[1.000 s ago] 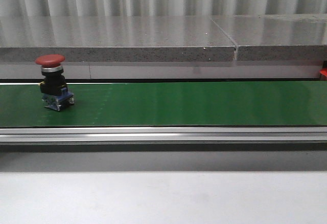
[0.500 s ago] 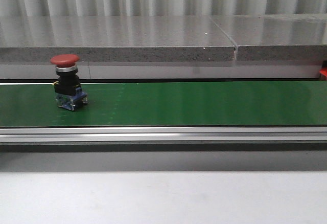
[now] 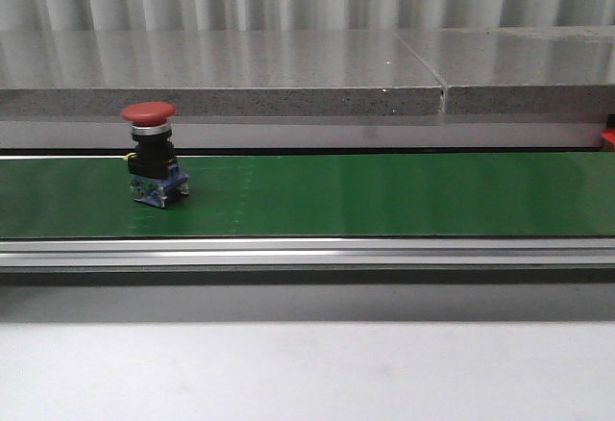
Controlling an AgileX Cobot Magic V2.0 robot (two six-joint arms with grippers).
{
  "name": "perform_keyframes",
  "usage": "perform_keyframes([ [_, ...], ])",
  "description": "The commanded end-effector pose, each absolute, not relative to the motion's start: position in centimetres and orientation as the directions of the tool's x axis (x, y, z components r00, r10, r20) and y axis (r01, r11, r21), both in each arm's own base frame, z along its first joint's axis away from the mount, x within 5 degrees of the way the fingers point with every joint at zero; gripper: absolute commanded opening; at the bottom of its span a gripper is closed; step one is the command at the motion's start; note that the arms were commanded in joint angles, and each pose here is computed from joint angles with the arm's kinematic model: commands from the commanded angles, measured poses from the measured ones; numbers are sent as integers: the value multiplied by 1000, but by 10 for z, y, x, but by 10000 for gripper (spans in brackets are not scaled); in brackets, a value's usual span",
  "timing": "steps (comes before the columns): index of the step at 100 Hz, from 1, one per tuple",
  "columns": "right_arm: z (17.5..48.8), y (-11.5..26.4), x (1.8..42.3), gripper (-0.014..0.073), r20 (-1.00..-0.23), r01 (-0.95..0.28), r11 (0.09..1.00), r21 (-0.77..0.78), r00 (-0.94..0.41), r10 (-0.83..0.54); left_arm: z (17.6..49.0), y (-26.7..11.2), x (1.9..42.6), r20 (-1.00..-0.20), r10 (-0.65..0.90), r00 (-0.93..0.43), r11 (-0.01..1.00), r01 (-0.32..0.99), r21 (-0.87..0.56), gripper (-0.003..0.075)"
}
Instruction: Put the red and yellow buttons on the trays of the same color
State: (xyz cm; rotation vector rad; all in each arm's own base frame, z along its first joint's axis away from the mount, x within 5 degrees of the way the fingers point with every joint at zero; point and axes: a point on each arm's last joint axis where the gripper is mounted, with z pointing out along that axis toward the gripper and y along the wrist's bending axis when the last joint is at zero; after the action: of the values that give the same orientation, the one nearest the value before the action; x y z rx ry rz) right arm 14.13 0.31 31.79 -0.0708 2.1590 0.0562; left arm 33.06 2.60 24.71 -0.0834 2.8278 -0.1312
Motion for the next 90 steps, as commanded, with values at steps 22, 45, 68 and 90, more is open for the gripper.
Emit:
perform_keyframes([
  [22,333,2,144,-69,-878,-65,998,-1,-477,-32,315,-4,329,-509,2,-861,994,58,-95,660],
  [45,333,2,144,-69,-878,-65,998,-1,-477,-32,355,-6,312,-649,16,-760,995,76,-64,660],
  [68,333,2,144,-69,-878,-65,998,-1,-477,-32,399,-6,257,-797,11,-604,996,79,-46,660],
  [90,333,2,144,-69,-878,-65,998,-1,-477,-32,404,-7,179,-895,-8,-447,996,76,-47,660],
])
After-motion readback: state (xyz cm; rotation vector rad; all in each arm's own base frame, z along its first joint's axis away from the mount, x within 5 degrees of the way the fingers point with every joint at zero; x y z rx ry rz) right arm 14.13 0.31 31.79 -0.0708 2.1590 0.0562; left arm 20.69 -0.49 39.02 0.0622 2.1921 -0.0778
